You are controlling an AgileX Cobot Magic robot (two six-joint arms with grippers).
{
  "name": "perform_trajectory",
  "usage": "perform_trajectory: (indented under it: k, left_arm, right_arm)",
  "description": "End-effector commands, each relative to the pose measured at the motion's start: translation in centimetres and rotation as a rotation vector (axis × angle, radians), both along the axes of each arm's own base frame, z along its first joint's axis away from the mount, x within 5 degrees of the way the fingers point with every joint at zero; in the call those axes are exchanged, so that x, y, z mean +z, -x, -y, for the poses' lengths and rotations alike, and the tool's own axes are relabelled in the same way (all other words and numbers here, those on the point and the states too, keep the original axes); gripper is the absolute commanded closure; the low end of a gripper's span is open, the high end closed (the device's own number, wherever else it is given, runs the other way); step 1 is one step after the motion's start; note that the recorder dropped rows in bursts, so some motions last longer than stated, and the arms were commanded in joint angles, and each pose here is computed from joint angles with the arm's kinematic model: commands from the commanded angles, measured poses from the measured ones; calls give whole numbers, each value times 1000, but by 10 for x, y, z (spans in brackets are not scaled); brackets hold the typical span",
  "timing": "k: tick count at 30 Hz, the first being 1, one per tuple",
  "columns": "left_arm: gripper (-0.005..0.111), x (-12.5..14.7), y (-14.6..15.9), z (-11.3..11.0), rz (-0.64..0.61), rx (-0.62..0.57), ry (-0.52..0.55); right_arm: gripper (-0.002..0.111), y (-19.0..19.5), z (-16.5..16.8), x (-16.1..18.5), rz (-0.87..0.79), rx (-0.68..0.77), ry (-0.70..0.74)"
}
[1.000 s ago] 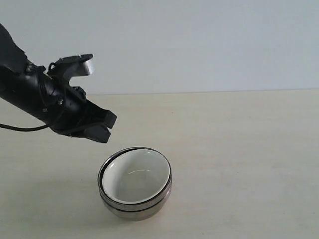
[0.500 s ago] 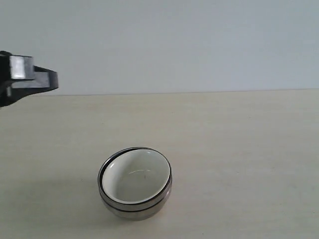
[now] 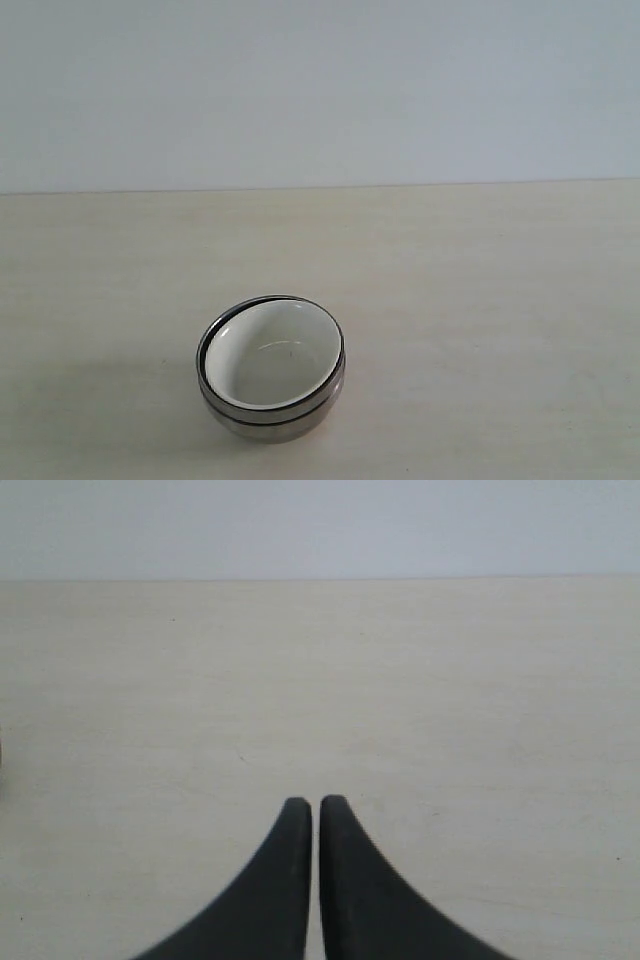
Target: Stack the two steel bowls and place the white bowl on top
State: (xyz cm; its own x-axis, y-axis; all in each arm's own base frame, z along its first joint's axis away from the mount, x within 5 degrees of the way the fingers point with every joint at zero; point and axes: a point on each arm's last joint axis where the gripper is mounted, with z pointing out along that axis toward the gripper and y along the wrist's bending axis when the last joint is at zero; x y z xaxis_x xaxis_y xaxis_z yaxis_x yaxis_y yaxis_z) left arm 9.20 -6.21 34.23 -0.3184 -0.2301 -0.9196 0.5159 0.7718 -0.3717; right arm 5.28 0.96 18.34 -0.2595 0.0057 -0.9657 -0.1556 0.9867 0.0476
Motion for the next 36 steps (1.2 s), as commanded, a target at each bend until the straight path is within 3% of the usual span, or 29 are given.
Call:
perform_trajectory:
  k: [1,9,17,22,27,32,36]
  left_arm:
    - [103,3,10,-4,31,-2,29]
    - [103,7,21,-7,74,-16,42]
    - [103,12,50,-30,291,164,18]
    - [103,-10,69,-48,480,408,-15]
    - [103,-28,68,-63,570,627,19]
    - [103,-48,58,-67,539,689,-8]
    - [103,-84,46,-66,468,688,-162]
  right_arm:
    - [108,0,0,-1,5,-5,5]
    - [108,0,0,-1,5,-5,5]
    - [108,0,0,-1,5,-5,5]
    - [108,0,0,-1,5,-5,5]
    - [108,0,0,-1,5,-5,5]
    - [108,0,0,-1,5,-5,5]
    - [108,0,0,-1,5,-5,5]
